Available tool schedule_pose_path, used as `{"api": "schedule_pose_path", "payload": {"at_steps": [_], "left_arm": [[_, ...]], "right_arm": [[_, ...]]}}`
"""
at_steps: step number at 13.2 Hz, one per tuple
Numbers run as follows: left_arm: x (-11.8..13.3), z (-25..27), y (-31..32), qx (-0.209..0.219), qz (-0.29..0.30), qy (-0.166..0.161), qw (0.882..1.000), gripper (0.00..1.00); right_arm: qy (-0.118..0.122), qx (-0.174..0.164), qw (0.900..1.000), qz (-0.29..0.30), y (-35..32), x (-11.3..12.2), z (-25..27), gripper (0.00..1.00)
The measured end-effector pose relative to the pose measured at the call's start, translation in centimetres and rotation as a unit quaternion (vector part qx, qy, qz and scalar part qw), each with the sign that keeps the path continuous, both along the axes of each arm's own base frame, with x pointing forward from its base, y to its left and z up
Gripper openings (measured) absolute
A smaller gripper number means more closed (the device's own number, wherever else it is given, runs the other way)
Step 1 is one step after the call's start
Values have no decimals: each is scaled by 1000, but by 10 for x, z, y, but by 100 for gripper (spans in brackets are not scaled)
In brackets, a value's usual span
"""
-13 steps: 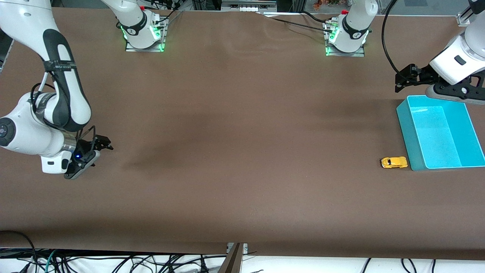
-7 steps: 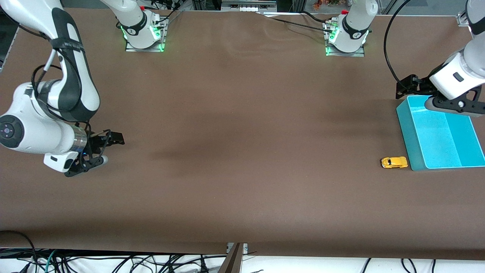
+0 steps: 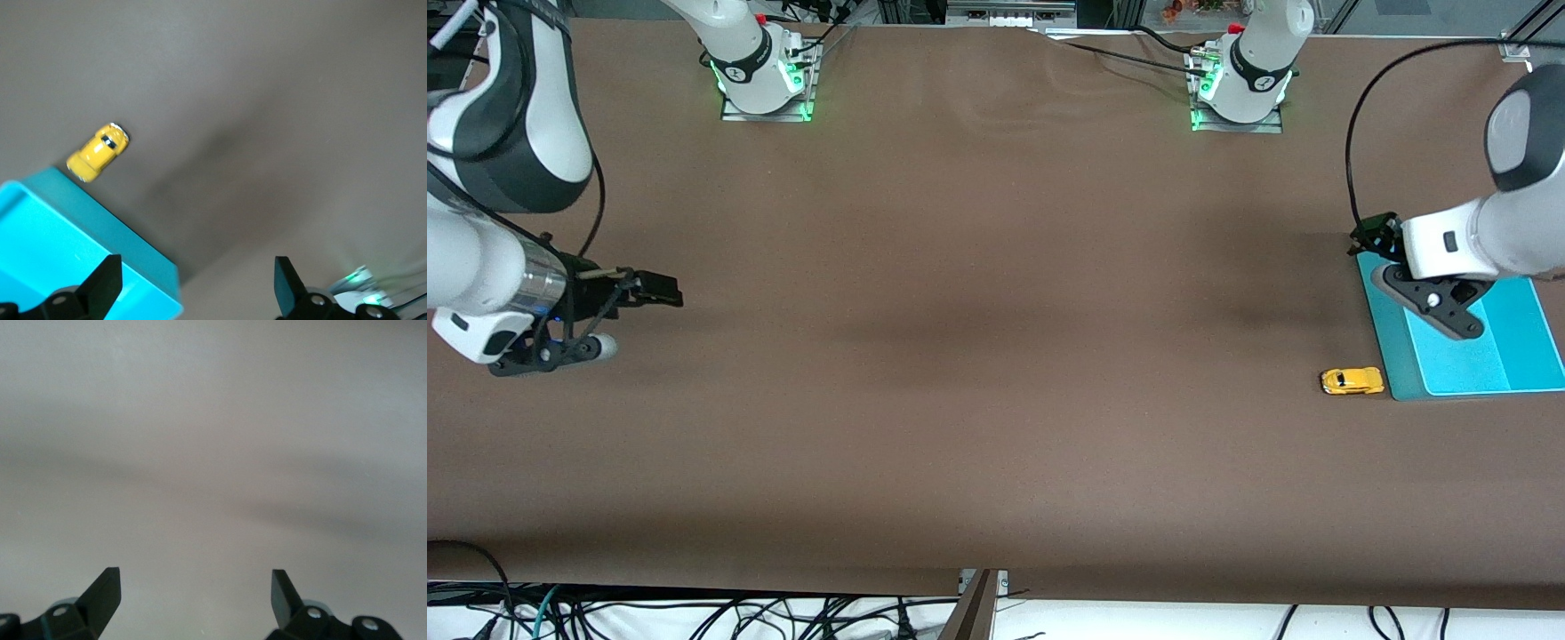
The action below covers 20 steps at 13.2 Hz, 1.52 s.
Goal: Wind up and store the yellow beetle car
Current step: 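Lower the left gripper onto the car while the right gripper retracts, then lift the car with the left gripper over into the turquoise box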
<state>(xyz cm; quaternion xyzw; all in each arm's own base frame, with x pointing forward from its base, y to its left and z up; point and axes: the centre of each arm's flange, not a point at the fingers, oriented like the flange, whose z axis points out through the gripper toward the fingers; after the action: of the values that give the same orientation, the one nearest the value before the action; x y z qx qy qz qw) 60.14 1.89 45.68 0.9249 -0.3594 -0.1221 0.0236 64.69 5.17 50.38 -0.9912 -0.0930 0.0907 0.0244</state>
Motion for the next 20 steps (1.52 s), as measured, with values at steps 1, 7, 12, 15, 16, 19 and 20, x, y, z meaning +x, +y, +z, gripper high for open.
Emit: {"api": "schedule_pose_path", "payload": {"at_steps": [1, 7, 12, 15, 16, 19, 20], "left_arm": [[8, -21, 9, -8, -43, 2, 999, 100], [38, -149, 93, -31, -294, -39, 955, 100], [19, -212, 86, 5, -371, -80, 925, 100], [17, -237, 93, 5, -374, -100, 922, 100], [17, -247, 97, 7, -376, -107, 920, 100], [15, -268, 108, 9, -380, -115, 918, 100], [15, -270, 109, 9, -380, -116, 917, 98]], "right_arm": [[0, -13, 1000, 4, -1, -2, 13, 100], [-34, -44, 998, -5, -16, -18, 71, 100], [-33, -43, 998, -12, -25, -38, 89, 100], [-17, -46, 999, -22, -36, -41, 79, 100], [-15, -46, 998, -28, -43, -43, 79, 100], [-13, -44, 998, -43, -62, -56, 85, 100], [-14, -44, 998, -46, -64, -59, 87, 100]]}}
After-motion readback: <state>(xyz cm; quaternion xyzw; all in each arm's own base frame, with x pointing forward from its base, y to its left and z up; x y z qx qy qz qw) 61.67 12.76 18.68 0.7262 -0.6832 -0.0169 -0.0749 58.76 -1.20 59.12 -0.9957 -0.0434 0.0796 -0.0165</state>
